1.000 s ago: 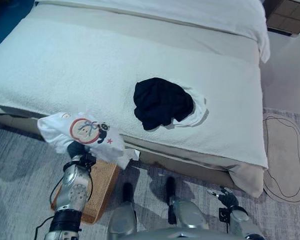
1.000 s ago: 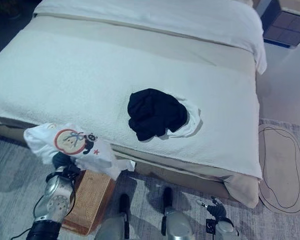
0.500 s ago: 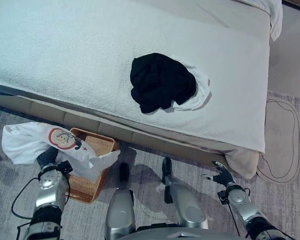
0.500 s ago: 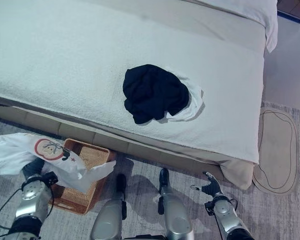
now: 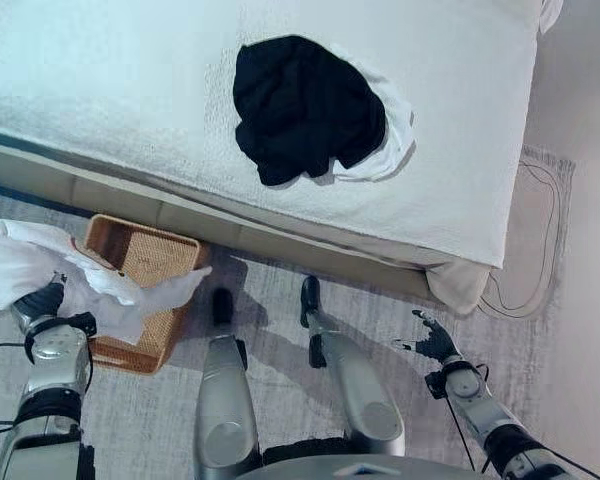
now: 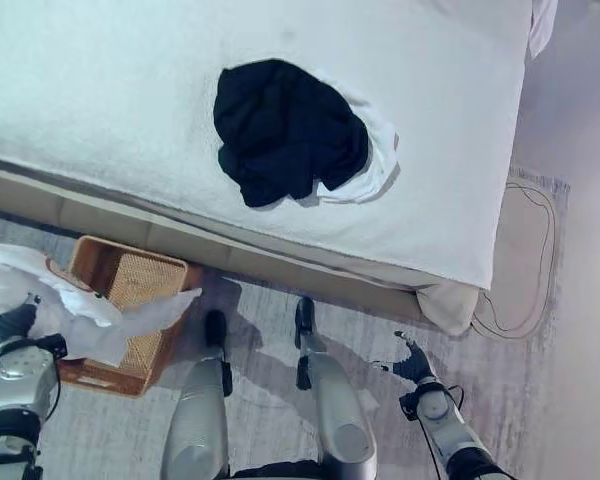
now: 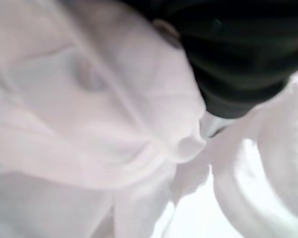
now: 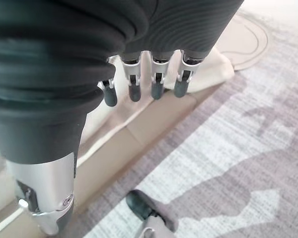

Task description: Pick up clothes into the bucket

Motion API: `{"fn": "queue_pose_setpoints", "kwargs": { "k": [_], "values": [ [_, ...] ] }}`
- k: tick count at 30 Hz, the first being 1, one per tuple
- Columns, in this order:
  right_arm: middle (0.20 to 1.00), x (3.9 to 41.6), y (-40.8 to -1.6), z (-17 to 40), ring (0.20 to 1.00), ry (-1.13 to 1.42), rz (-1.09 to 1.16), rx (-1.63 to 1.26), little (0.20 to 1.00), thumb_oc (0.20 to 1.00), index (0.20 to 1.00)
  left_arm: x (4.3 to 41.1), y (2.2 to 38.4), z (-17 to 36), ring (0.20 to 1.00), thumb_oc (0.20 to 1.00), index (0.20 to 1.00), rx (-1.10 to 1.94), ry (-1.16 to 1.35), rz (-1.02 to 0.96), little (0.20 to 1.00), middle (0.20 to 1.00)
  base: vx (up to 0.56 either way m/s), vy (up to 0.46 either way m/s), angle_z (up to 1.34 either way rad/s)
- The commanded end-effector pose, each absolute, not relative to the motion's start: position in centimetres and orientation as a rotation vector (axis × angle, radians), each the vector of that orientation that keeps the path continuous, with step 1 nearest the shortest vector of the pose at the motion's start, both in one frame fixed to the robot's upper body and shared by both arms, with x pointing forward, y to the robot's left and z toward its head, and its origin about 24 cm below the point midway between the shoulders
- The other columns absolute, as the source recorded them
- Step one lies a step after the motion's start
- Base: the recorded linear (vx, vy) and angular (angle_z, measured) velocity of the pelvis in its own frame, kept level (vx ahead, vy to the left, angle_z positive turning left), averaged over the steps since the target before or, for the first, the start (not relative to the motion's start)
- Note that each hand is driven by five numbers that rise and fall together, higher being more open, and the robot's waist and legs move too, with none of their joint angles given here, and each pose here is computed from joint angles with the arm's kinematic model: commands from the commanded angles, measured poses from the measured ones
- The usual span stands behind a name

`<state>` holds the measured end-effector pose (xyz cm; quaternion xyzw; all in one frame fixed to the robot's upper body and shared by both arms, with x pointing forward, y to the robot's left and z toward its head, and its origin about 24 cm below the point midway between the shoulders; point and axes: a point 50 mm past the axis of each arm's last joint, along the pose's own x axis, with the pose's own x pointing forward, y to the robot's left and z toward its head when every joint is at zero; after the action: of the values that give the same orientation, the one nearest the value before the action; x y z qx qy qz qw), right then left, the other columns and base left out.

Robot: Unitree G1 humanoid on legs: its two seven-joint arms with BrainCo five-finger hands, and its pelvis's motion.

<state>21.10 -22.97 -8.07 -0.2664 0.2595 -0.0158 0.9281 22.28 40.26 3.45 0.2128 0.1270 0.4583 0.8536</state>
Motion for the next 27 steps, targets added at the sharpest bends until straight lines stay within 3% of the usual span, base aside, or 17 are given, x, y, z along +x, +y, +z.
{"fn": "queue_pose_setpoints", "kwargs": {
  "k": [1,10,27],
  "values": [
    [1.0,22.3,-21.6,-6.9,1.0,0.433,-0.007,-0.523,1.0,1.0,1.0,20.8,44.2,8.3,0.2,0.2,0.2,0.581,0.151,1.137,0.2,0.2,-0.01,-0.011,-0.11],
    [1.0,22.3,-20.3,-7.3,1.0,0.423,0.018,-0.513,1.0,1.0,1.0,19.9,45.8,11.4,0.2,0.2,0.2,0.796,0.116,1.196,0.2,0.2,0.0,0.005,-0.04],
    [1.0,22.4,-21.4,-6.7,1.0,0.404,0.007,-0.534,1.0,1.0,1.0,18.2,46.9,12.1,0.2,0.2,0.2,0.943,0.167,1.178,0.2,0.2,0.0,-0.001,0.0]
  ]
}}
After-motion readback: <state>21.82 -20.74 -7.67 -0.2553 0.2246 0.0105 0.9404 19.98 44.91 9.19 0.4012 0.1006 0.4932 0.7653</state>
